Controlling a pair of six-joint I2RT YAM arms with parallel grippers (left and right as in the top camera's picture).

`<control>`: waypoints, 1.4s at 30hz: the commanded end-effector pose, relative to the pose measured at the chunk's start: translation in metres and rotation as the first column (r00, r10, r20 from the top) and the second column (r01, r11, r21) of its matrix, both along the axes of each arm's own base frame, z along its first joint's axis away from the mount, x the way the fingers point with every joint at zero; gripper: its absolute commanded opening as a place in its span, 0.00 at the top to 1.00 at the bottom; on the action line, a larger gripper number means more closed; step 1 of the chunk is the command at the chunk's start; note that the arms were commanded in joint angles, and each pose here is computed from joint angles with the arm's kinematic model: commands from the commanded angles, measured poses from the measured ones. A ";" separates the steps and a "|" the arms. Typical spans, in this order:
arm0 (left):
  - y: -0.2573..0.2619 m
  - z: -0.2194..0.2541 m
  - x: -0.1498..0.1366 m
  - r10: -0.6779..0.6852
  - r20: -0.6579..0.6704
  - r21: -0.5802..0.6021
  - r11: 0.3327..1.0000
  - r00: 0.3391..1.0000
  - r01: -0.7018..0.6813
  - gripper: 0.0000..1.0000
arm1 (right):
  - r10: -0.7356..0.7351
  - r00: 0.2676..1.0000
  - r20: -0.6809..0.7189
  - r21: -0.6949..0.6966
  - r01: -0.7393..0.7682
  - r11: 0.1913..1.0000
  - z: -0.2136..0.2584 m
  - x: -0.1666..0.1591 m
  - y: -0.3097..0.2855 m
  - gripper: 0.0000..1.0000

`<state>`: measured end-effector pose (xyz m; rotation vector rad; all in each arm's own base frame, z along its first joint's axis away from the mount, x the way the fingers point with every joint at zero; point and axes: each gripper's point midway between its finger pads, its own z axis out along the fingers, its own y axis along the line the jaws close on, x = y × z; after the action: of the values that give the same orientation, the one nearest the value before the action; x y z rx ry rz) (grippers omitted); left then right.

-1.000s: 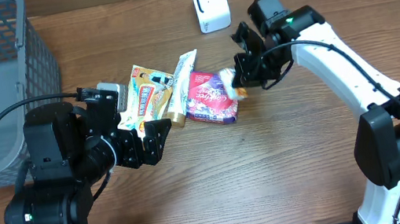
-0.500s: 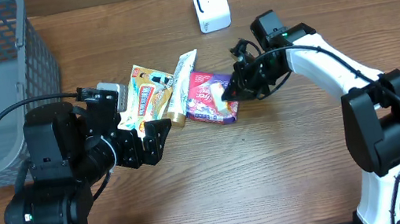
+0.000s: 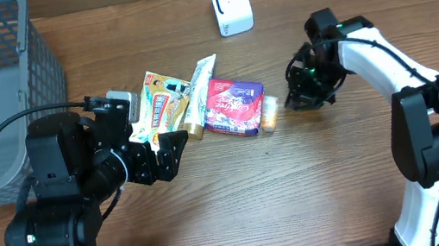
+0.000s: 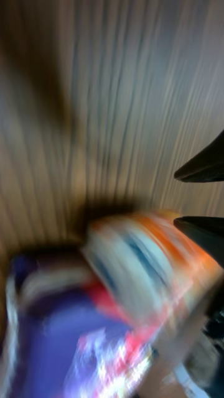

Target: Scan the item barcode

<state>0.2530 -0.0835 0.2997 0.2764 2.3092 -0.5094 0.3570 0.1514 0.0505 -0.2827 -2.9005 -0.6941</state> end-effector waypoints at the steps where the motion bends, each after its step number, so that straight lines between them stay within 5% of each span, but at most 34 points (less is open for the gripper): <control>1: 0.003 0.007 0.002 -0.003 0.029 0.018 1.000 1.000 0.003 0.00 | -0.001 0.997 0.079 -0.087 0.008 0.996 0.014 0.020 -0.022 0.75; 5: 0.003 0.007 0.002 -0.003 0.029 0.018 1.000 1.000 0.003 0.00 | 0.031 0.995 0.095 -0.085 -0.023 0.996 0.020 0.021 -0.022 0.65; 17: 0.003 0.007 0.002 -0.003 0.029 0.018 1.000 1.000 0.003 0.00 | 0.066 0.995 0.072 -0.140 -0.056 0.989 0.014 0.012 -0.027 0.65; 31: 0.003 0.007 0.002 -0.003 0.029 0.018 1.000 1.000 0.003 0.00 | 0.289 0.945 0.155 -0.643 -0.126 0.755 0.004 -0.002 0.000 0.60; 42: 0.003 0.007 0.002 -0.003 0.029 0.018 1.000 1.000 0.003 0.00 | 0.234 0.964 0.128 -0.699 -0.080 0.711 -0.022 -0.006 0.003 0.62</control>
<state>0.2530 -0.0835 0.2995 0.2763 2.3100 -0.5096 0.3477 0.1624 0.0411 0.0455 -3.2188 0.3806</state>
